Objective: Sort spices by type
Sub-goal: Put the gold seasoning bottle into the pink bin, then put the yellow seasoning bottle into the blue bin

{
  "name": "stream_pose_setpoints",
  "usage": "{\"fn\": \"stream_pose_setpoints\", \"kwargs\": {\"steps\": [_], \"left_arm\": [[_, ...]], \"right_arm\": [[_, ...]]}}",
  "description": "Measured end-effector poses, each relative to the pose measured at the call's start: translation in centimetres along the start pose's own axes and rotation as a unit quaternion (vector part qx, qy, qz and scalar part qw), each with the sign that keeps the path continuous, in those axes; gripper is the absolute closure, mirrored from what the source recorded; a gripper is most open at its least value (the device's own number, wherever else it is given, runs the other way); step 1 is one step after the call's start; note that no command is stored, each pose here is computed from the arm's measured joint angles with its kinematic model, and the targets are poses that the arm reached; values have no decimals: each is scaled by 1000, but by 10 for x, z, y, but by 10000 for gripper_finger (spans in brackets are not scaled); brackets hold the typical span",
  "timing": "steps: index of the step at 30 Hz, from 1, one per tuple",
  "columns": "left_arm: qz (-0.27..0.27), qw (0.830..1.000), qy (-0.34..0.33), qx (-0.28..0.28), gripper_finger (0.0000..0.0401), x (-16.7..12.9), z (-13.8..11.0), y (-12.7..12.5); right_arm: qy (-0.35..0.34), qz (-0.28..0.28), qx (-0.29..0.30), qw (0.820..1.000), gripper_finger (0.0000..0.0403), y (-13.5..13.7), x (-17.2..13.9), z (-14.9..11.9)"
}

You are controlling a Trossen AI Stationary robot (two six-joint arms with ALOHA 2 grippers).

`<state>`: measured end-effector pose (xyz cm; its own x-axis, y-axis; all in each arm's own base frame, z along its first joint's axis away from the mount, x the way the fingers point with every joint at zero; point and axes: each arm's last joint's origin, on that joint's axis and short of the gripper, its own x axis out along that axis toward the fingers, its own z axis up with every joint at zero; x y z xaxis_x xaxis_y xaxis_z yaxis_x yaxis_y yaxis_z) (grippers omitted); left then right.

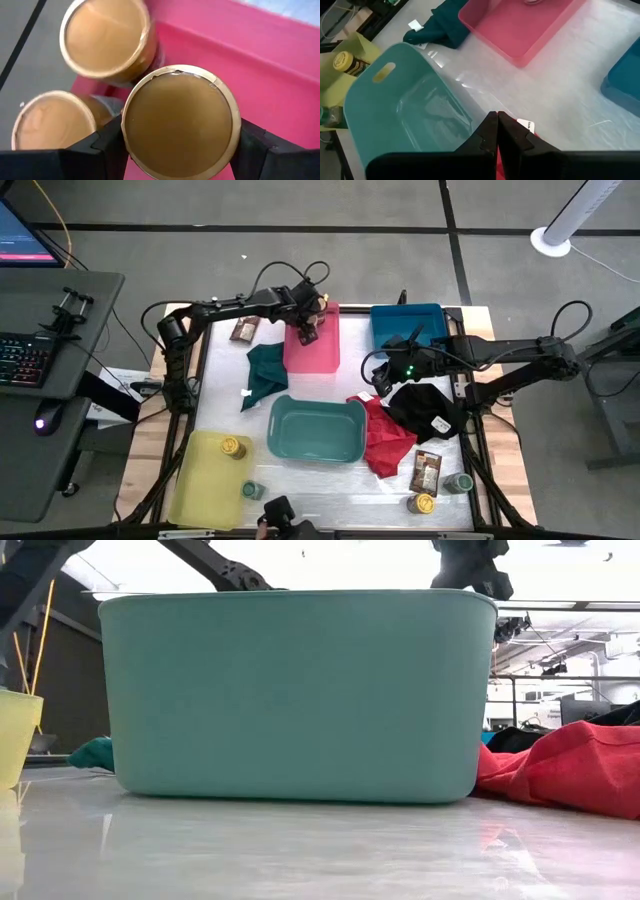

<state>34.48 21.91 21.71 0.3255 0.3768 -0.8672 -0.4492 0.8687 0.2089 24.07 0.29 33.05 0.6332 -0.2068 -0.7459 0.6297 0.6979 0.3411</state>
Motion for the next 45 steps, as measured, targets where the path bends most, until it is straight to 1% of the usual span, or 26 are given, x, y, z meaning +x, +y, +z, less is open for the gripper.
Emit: {"fn": "stream_pose_setpoints", "kwargs": {"steps": [3,13,16,20,24,26,29,33,35,38,42,45], "left_arm": [[7,1000,9,-5,154,-1,-2,1],[23,1000,7,-13,88,-2,-1,2],[22,1000,8,-12,79,-5,1,3],[15,1000,-2,-14,76,-18,11,6],[-5,1000,-8,-13,75,-34,22,8],[-22,1000,-9,-16,75,-43,27,7],[-61,997,-24,-29,75,-59,32,3],[-119,990,-59,-50,75,-87,35,-8],[-133,986,-76,-58,75,-106,35,-16],[-147,981,-113,-60,75,-142,33,-26],[-166,969,-172,-54,75,-194,24,-37],[-172,960,-215,-53,75,-232,13,-40]], "right_arm": [[-1,-1,0,1000,402,0,0,0],[-4,-4,-2,1000,402,0,0,0],[-4,-4,-2,1000,402,0,0,0],[-3,-4,-10,1000,402,0,0,0],[6,6,-25,1000,402,0,0,0],[20,20,-40,999,402,1,0,-1],[45,48,-61,996,402,3,0,-3],[56,64,-95,992,399,3,0,-4],[67,80,-117,988,385,4,-1,-4],[96,118,-127,980,339,6,-1,-6],[141,175,-139,965,246,12,-4,-13],[168,222,-156,948,172,22,-11,-19]]}}
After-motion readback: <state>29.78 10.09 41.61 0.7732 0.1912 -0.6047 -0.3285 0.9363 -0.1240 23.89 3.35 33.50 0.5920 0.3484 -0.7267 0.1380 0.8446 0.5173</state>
